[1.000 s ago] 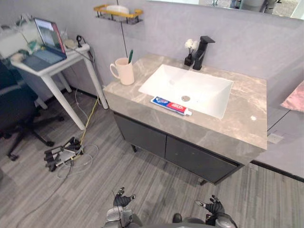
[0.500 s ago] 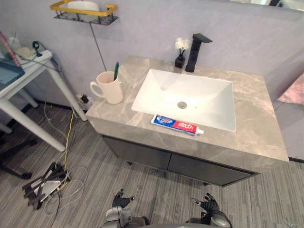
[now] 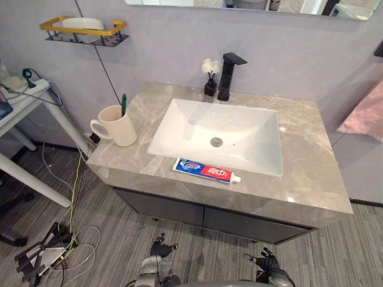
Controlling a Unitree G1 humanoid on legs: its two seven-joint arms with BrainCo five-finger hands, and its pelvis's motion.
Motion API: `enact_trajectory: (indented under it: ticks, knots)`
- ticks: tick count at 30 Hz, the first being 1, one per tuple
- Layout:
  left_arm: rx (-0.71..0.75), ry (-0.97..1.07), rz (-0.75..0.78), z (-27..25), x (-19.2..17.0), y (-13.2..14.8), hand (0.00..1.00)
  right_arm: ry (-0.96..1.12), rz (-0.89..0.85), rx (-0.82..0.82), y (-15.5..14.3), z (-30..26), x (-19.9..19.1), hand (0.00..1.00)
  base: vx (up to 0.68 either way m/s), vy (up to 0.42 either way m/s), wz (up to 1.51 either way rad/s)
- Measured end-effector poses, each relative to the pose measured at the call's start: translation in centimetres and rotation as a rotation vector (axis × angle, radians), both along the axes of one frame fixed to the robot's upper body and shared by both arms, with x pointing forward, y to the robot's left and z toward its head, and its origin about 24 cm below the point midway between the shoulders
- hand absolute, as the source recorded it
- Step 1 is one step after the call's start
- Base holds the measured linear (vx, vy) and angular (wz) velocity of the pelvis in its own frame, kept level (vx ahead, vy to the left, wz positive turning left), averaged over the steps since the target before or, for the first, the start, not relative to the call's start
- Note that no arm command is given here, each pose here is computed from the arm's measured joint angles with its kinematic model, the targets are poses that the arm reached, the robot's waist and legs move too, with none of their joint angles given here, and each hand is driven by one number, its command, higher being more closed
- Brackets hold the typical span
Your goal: Organize washtable
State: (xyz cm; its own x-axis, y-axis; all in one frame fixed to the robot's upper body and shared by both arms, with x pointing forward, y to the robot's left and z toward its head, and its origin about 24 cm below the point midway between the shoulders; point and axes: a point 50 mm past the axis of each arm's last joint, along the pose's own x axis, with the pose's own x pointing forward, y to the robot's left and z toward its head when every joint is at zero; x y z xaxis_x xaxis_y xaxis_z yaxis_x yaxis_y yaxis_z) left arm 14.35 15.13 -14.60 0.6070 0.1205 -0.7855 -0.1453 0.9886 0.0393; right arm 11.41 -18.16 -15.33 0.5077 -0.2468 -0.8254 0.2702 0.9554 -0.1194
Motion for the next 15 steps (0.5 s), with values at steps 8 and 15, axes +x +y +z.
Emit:
enact_trajectory:
  ticks: [8, 15]
  knots:
    - [0.024, 0.018, -0.028, -0.2, -0.6, 0.4, 0.00, 0.004, -0.007, -0.003, 0.1, 0.0, 0.1, 0.00, 0.00, 0.150, -0.26]
    - [0.050, 0.063, -0.055, -0.7, -1.5, 1.2, 0.00, 0.040, -0.023, 0.007, 0.3, -0.4, -0.7, 0.00, 0.05, 0.132, -0.15]
